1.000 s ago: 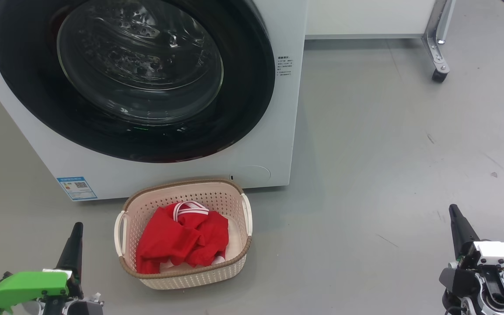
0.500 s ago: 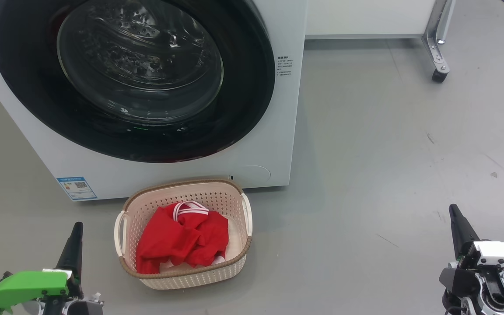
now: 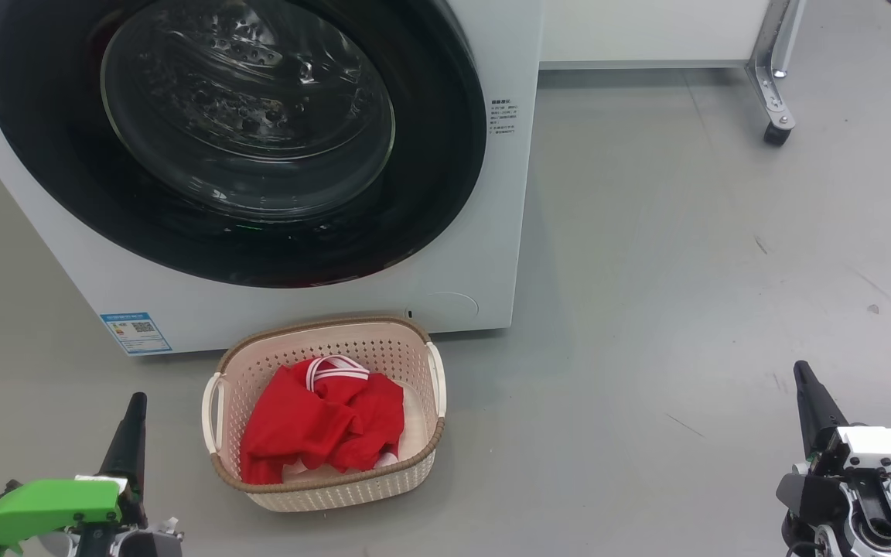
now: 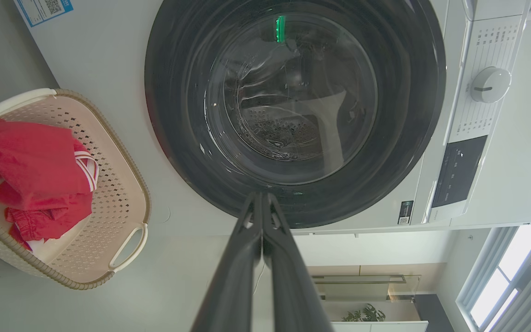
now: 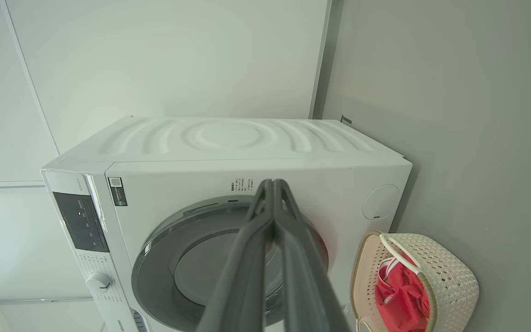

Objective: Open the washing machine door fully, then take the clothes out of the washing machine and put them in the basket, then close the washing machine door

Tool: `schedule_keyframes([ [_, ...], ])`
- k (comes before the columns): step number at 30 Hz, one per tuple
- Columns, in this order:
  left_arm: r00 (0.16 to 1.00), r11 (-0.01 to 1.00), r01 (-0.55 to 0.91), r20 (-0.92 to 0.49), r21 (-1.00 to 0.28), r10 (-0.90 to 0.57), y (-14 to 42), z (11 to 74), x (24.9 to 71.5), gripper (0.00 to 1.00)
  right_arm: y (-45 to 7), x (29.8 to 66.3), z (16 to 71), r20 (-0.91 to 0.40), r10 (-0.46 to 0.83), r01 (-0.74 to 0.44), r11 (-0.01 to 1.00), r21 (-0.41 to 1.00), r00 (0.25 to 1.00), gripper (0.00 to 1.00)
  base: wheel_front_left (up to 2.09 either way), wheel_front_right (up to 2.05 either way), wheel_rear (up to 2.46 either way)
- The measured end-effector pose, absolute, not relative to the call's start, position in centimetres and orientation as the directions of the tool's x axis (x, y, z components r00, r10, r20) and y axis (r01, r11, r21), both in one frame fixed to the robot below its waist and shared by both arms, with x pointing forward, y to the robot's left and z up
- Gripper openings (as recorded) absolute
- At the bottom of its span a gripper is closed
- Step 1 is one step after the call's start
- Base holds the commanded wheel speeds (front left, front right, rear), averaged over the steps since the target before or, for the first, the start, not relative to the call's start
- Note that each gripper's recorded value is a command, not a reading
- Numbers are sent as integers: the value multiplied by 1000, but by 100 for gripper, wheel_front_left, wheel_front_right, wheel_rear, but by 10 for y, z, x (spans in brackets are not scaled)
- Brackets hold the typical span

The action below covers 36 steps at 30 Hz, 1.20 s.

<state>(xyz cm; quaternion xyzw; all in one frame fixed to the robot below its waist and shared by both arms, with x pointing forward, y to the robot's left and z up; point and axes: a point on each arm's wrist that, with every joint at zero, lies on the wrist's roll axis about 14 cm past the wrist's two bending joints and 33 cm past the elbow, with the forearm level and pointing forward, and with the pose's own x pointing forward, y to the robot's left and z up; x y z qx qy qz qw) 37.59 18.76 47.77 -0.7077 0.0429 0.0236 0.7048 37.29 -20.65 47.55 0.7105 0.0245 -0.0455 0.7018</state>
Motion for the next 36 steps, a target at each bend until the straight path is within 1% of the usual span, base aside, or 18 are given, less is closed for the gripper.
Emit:
schedule_keyframes([
  [36, 995, -3, -93, -93, -996, -27, 188, 478, 376, 0, -206, 373, 476, -98, -28, 98, -14, 995, 995, 0, 0, 0, 0],
])
